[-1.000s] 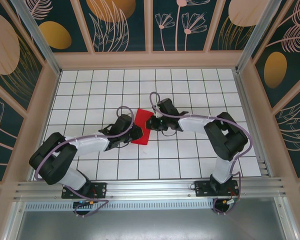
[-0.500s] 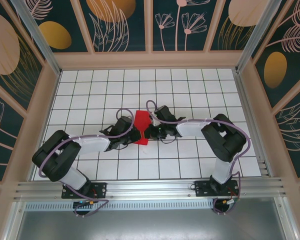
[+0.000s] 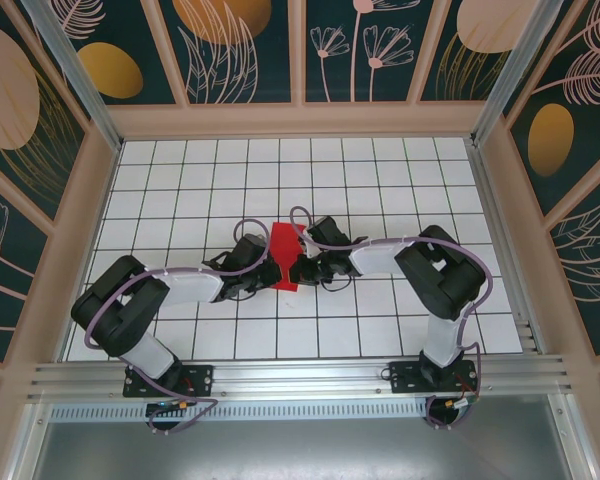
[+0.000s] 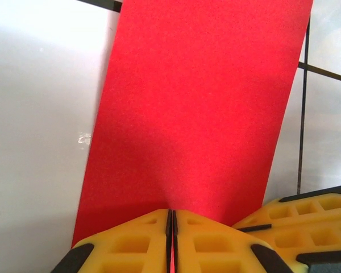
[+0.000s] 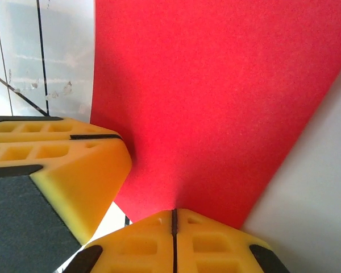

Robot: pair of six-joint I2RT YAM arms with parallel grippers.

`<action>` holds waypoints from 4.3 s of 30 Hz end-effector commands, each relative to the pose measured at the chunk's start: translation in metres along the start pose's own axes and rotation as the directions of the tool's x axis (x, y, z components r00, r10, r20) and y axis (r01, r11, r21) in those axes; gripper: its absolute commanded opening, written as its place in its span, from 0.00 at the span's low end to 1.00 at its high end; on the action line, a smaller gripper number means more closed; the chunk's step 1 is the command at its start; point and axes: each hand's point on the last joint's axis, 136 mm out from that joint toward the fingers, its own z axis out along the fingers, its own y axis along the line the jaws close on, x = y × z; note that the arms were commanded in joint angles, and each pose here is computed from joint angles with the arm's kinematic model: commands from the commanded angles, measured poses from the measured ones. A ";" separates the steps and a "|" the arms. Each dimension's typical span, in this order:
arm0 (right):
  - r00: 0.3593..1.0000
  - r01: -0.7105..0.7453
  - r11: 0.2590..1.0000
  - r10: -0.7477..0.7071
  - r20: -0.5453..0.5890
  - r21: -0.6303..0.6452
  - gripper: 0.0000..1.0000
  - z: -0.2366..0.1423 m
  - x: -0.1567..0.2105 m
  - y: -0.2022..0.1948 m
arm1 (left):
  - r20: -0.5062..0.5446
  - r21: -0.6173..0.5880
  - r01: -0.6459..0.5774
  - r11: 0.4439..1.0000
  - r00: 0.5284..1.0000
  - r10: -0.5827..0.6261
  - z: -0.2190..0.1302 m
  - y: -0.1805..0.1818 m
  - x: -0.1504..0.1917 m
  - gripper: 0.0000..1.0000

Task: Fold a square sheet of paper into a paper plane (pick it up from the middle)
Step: First fold in half a square sheet of paper at the center of the table.

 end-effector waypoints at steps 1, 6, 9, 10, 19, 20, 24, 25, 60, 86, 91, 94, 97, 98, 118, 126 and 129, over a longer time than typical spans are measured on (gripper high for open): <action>1.000 -0.016 1.000 0.017 -0.018 0.025 0.09 0.005 0.007 -0.008 | 0.011 -0.004 -0.011 1.000 1.000 0.011 0.003 0.001 -0.003 0.12; 1.000 0.024 1.000 -0.024 0.008 -0.015 0.09 -0.011 0.004 0.009 | 0.016 -0.009 -0.016 1.000 1.000 0.016 0.002 0.001 -0.005 0.11; 1.000 0.028 0.999 -0.029 -0.007 -0.025 0.09 -0.014 0.012 0.012 | 0.016 -0.011 -0.018 1.000 1.000 0.018 0.002 0.001 -0.006 0.12; 1.000 0.025 0.999 -0.025 -0.017 -0.023 0.09 -0.013 0.016 0.010 | 0.017 -0.011 -0.019 1.000 1.000 0.020 0.002 0.000 -0.006 0.11; 0.998 -0.018 0.999 0.021 -0.065 0.045 0.09 0.001 0.033 -0.015 | 0.022 -0.013 -0.017 1.000 1.000 0.018 0.002 0.000 -0.008 0.12; 0.997 -0.019 0.999 0.022 -0.068 0.047 0.09 0.002 0.033 -0.015 | 0.023 -0.012 -0.019 1.000 1.000 0.020 0.002 -0.001 -0.008 0.11; 1.000 0.028 1.000 -0.028 0.001 0.004 0.09 -0.013 0.014 0.007 | 0.024 -0.012 -0.026 1.000 0.999 0.026 0.001 -0.002 -0.009 0.12; 0.999 0.038 0.999 -0.038 0.029 -0.003 0.09 -0.018 0.007 0.012 | 0.023 -0.012 -0.027 1.000 0.999 0.027 0.001 -0.001 -0.009 0.12; 0.979 -0.155 0.984 0.141 0.146 0.087 0.08 -0.001 -0.040 -0.033 | -0.006 0.326 -0.028 0.945 0.999 0.031 -0.028 -0.075 0.001 0.19; 0.974 -0.167 0.985 0.160 0.160 0.035 0.07 -0.009 -0.046 -0.027 | 0.024 0.250 -0.011 0.968 1.000 0.005 -0.021 -0.056 0.008 0.02; 0.974 -0.167 0.985 0.159 0.161 0.035 0.07 -0.009 -0.047 -0.026 | 0.015 0.274 -0.011 0.962 1.000 0.007 -0.021 -0.062 0.009 0.02; 0.975 -0.164 0.986 0.157 0.157 0.033 0.07 -0.009 -0.046 -0.026 | -0.009 0.292 -0.008 0.956 1.000 0.011 -0.016 -0.066 0.012 0.02; 0.975 -0.167 0.985 0.160 0.157 0.033 0.07 -0.009 -0.046 -0.026 | -0.024 0.287 -0.005 0.958 1.000 0.012 -0.012 -0.065 0.013 0.02; 0.974 -0.167 0.985 0.160 0.160 0.031 0.08 -0.010 -0.047 -0.026 | -0.027 0.283 -0.001 0.959 1.000 0.009 -0.010 -0.064 0.014 0.02; 0.977 -0.147 0.989 0.146 0.157 -0.007 0.08 -0.014 -0.050 -0.015 | -0.054 0.160 0.009 0.987 0.999 0.000 0.013 -0.041 0.018 0.03; 0.976 -0.068 0.997 0.075 0.206 -0.041 0.08 -0.044 -0.059 0.007 | -0.086 0.076 0.004 0.997 0.996 0.003 0.020 -0.020 0.028 0.02; 0.980 -0.076 0.996 0.083 0.183 -0.045 0.08 -0.043 -0.050 0.005 | -0.087 0.072 0.003 0.997 0.996 0.003 0.022 -0.021 0.027 0.01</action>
